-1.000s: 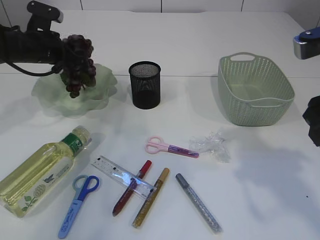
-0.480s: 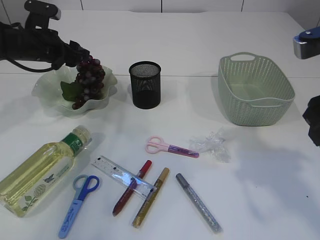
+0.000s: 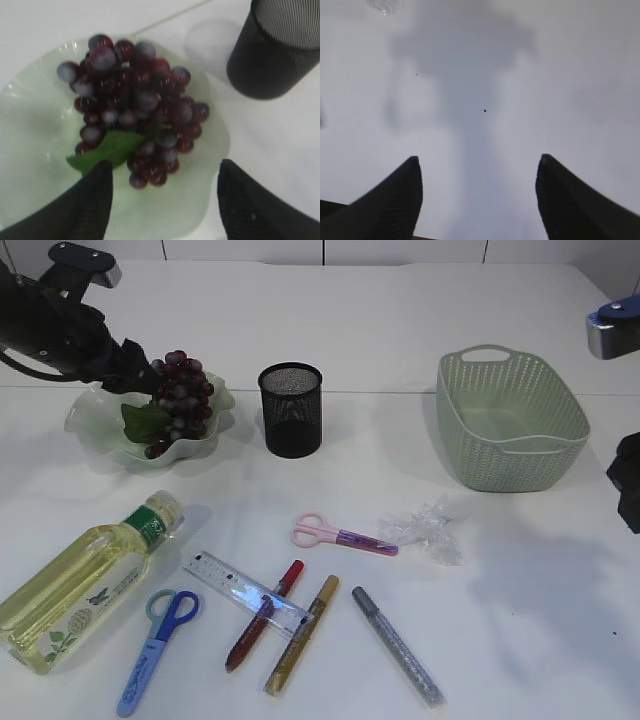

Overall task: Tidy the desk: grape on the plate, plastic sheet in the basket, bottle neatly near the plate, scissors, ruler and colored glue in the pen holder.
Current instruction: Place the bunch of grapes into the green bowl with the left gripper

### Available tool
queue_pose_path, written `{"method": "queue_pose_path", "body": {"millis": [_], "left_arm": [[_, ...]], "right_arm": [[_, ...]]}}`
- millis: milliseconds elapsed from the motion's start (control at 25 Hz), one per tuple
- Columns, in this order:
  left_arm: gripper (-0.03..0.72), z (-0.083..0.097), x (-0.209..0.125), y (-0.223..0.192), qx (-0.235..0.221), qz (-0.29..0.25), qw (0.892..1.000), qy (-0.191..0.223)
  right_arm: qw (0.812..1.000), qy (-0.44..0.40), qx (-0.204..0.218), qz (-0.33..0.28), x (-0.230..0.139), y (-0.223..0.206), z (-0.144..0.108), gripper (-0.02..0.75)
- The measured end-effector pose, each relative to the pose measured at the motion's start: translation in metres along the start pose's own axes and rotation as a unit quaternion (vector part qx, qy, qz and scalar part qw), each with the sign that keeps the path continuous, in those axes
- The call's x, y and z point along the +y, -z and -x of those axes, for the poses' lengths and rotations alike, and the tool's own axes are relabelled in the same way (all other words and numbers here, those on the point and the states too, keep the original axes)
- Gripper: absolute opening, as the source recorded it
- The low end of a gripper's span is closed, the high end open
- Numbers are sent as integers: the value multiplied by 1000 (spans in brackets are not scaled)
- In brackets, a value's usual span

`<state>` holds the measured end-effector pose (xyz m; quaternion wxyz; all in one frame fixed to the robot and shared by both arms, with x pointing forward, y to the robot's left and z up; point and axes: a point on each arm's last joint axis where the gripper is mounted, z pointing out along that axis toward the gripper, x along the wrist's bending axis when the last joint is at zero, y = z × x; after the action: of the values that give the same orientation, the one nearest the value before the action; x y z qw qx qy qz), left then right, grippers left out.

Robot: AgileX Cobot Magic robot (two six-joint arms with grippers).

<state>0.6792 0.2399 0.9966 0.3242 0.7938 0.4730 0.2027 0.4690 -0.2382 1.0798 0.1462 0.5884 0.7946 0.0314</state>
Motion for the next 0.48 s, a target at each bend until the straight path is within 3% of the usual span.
{"method": "queue_pose_path", "body": {"millis": [280, 480], "left_arm": [[479, 2, -3, 41, 43, -107, 993, 35], [458, 7, -12, 61, 49, -186, 979, 73]], "right_arm": [[999, 7, 45, -6, -1, 1, -8, 548], [998, 0, 63, 2, -3, 6, -10, 548]]}}
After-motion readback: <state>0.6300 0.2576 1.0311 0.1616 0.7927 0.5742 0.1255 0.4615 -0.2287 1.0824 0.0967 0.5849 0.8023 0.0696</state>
